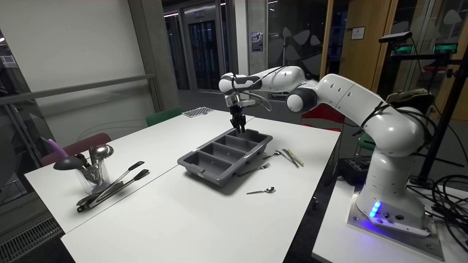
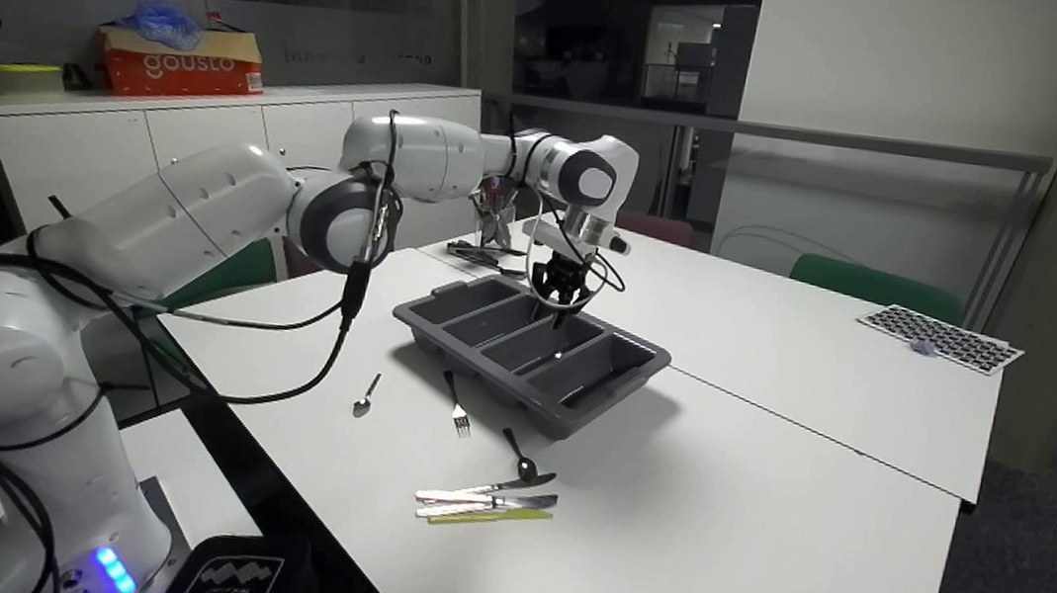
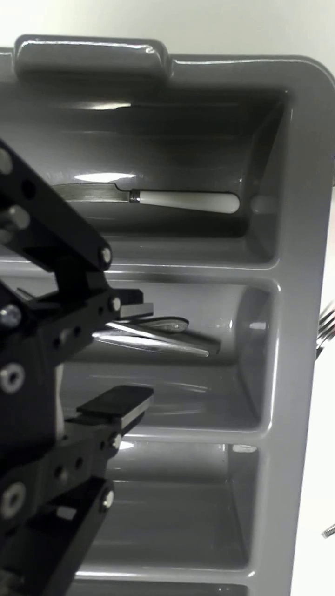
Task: Pick up a fork from the table and put it in the second slot from the right of the utensil holder
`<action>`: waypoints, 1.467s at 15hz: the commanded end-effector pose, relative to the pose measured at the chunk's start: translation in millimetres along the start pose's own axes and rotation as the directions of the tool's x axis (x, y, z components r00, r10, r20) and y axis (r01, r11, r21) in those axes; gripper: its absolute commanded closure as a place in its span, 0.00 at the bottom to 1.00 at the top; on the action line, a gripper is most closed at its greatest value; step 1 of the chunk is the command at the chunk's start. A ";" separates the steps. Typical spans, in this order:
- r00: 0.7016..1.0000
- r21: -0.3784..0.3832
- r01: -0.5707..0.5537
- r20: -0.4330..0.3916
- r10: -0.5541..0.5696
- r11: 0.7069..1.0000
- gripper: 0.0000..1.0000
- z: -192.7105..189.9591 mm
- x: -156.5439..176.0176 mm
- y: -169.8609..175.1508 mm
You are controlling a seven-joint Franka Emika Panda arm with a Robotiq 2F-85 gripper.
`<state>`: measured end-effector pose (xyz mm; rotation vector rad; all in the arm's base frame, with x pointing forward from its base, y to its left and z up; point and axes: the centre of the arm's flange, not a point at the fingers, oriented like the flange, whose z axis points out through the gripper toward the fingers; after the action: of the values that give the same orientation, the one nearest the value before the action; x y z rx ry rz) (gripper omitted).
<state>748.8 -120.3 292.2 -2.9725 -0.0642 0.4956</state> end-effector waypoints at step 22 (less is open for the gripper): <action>0.916 -0.355 0.146 -0.305 -0.262 0.923 0.00 16.0 -21.7 -55.6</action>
<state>796.6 -68.2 286.8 -3.3227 -0.4910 -0.0247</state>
